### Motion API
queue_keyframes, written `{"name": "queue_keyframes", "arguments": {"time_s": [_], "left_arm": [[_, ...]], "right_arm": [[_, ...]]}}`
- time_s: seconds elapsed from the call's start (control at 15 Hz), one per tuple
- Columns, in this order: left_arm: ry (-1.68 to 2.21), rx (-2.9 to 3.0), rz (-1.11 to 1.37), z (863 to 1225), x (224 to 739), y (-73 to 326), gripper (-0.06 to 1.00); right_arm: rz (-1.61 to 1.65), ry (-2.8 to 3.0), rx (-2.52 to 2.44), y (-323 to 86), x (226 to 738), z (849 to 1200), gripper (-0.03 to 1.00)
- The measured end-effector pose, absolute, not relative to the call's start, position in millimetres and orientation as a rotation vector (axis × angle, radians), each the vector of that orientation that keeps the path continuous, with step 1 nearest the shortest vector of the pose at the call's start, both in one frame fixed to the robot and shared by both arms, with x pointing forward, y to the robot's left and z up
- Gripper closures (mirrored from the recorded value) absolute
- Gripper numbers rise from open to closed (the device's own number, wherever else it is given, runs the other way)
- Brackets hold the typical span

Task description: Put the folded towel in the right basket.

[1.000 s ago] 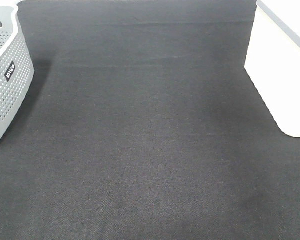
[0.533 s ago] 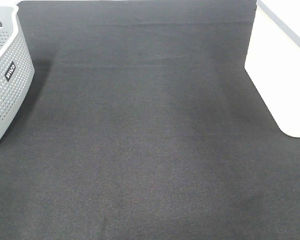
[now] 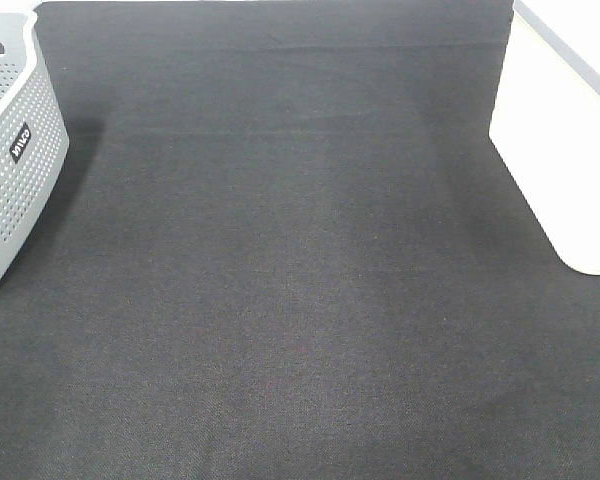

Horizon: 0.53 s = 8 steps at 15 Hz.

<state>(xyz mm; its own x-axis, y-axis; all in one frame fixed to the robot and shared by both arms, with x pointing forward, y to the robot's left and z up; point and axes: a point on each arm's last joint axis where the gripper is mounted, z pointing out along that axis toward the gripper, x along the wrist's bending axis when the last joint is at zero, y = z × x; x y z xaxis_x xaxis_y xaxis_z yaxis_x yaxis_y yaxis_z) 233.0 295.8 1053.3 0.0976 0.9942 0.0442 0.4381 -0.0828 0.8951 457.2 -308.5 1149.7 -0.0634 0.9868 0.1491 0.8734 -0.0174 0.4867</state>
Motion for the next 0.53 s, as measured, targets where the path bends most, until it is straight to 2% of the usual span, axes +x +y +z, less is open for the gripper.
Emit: {"name": "queue_keyframes", "arguments": {"time_s": [0.07, 0.53], "left_arm": [[1.436, 1.629, 0.94, 1053, 233, 296, 0.06], [1.436, 1.629, 0.94, 1053, 233, 296, 0.06]], "right_arm": [[0.685, 2.017, 1.967, -309, 457, 1150, 0.2], [0.564, 1.885, 1.976, -303, 328, 1090, 0.2]]}}
